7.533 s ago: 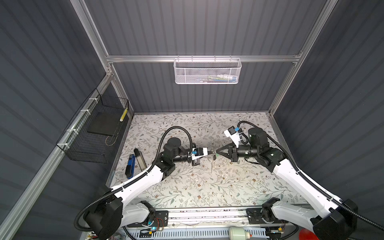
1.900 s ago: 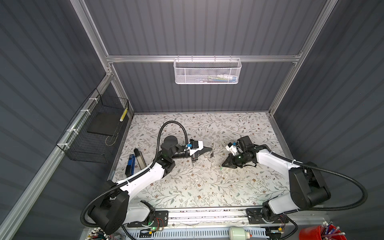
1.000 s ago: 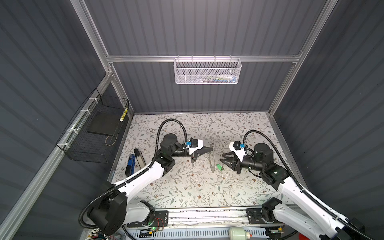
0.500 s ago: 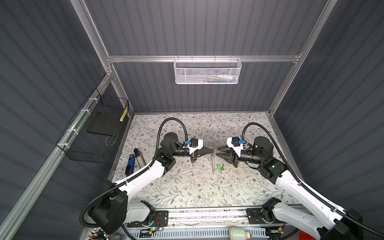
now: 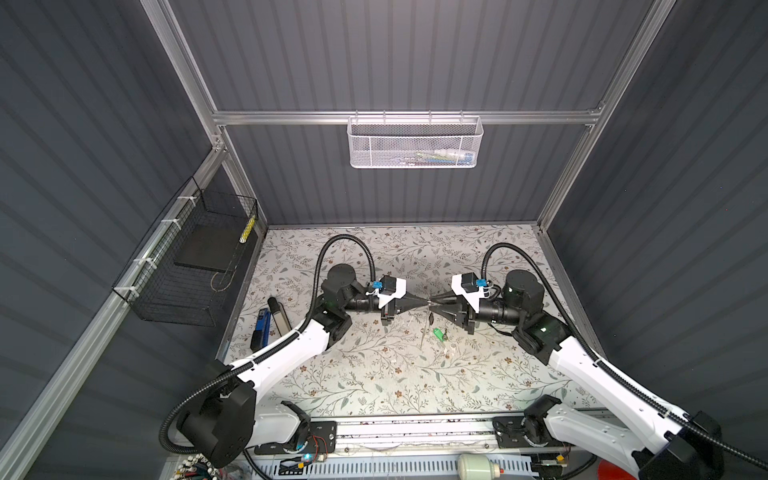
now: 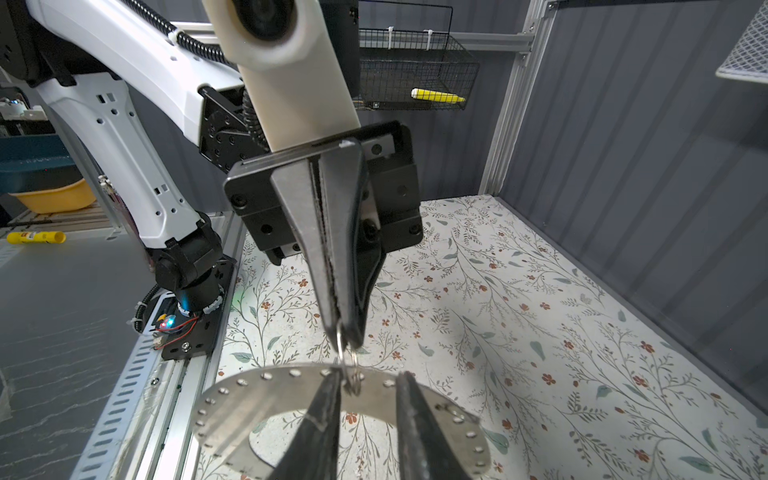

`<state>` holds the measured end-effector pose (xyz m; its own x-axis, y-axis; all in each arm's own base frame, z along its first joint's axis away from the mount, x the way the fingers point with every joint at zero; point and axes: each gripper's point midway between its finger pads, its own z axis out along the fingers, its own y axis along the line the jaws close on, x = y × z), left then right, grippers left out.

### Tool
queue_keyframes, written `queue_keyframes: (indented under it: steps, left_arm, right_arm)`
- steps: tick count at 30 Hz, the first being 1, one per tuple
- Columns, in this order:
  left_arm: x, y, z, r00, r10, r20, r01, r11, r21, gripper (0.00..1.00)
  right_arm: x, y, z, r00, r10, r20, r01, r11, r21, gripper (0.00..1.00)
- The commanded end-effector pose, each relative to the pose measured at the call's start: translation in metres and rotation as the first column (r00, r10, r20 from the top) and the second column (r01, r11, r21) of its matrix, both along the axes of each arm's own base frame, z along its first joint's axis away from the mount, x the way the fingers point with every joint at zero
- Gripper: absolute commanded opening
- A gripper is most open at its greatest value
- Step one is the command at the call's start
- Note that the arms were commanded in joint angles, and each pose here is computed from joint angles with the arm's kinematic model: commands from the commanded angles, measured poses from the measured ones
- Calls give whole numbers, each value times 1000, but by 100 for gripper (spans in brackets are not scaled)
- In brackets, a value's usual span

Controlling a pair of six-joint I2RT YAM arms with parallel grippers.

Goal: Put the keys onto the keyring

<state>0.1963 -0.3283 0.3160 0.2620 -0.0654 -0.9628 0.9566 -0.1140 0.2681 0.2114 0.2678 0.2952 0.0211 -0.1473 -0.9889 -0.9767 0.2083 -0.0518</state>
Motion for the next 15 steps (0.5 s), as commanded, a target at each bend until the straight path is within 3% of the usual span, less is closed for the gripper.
queue_keyframes:
  steps: [1, 15]
  left_arm:
    - [0, 1, 13, 1000, -17, 17, 17, 1000, -19, 0]
    - [0, 1, 3, 999, -15, 32, 14, 999, 29, 0]
  right_arm:
    - [-4, 4, 19, 999, 32, 40, -34, 999, 31, 21]
    - [-6, 2, 15, 999, 38, 37, -38, 999, -8, 0]
